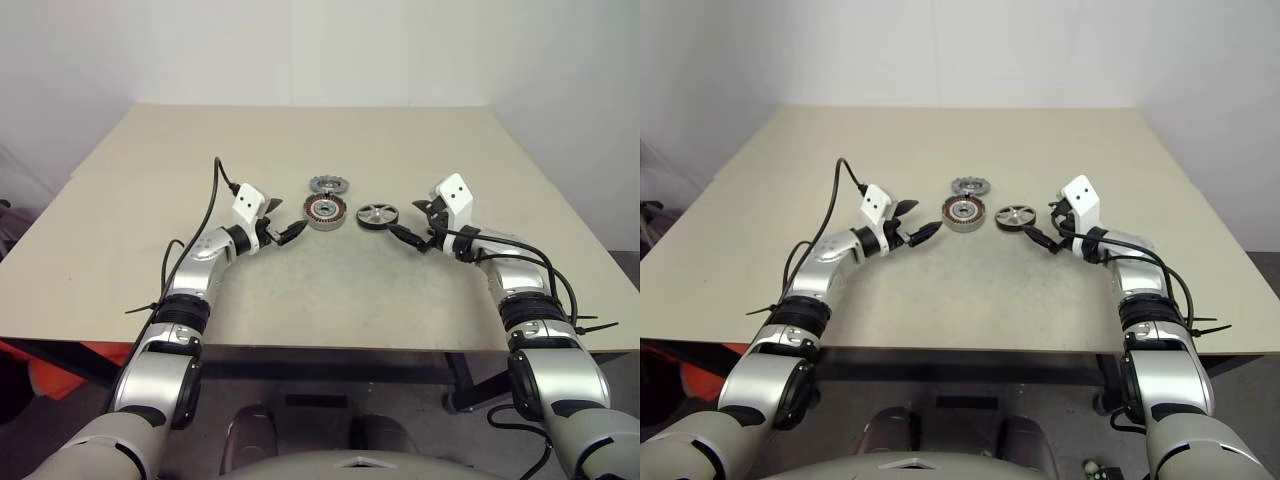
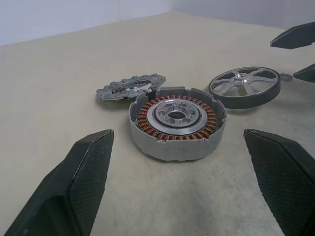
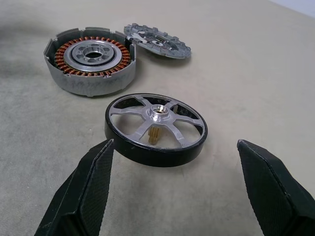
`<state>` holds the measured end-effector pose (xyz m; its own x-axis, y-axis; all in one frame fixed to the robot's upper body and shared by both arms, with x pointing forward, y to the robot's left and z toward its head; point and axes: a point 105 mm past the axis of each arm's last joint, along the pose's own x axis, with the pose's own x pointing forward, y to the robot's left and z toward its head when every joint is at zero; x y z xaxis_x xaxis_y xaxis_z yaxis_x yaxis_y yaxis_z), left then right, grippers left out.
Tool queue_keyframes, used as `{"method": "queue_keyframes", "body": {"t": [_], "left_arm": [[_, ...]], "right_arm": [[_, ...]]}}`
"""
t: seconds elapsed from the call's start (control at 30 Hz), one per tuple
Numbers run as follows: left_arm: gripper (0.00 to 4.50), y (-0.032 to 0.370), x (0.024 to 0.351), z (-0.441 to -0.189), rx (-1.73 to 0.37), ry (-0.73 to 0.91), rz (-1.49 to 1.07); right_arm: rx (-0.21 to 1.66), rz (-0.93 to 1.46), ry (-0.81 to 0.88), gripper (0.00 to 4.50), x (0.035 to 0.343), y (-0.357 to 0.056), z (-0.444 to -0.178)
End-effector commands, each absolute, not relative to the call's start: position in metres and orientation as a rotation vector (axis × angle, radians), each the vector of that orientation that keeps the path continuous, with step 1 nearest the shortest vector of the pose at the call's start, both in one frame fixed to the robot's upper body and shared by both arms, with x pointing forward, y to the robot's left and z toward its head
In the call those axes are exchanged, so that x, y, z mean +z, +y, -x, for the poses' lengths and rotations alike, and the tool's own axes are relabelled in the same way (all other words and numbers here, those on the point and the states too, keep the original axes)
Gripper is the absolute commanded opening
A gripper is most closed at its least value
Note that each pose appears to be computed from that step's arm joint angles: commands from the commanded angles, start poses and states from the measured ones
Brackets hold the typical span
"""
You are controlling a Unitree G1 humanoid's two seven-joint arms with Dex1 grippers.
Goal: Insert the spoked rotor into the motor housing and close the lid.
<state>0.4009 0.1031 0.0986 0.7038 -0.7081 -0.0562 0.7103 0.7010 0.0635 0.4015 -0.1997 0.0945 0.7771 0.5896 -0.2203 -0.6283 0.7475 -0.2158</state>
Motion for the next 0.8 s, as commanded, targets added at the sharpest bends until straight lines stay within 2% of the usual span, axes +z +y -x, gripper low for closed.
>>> {"method": "queue_keyframes", "body": {"t": [0.03,0.37,0.53,0.67,0.8], "left_arm": [[4.46,0.102,0.118,-0.404,-0.795,-0.034,-0.108],[4.46,0.094,0.129,-0.414,-0.805,-0.060,-0.198],[4.46,0.087,0.134,-0.433,-0.708,-0.094,-0.428],[4.46,0.073,0.135,-0.433,-0.815,-0.068,-0.490],[4.46,0.061,0.131,-0.429,-0.937,-0.048,-0.701]], "right_arm": [[0.675,0.313,0.081,4.50,0.112,-0.195,-0.407],[0.675,0.310,0.079,4.50,0.107,-0.193,-0.403],[0.660,0.302,0.075,4.50,0.104,-0.196,-0.398],[0.641,0.295,0.071,4.50,0.102,-0.199,-0.393],[0.618,0.290,0.065,4.50,0.100,-0.201,-0.386]]}}
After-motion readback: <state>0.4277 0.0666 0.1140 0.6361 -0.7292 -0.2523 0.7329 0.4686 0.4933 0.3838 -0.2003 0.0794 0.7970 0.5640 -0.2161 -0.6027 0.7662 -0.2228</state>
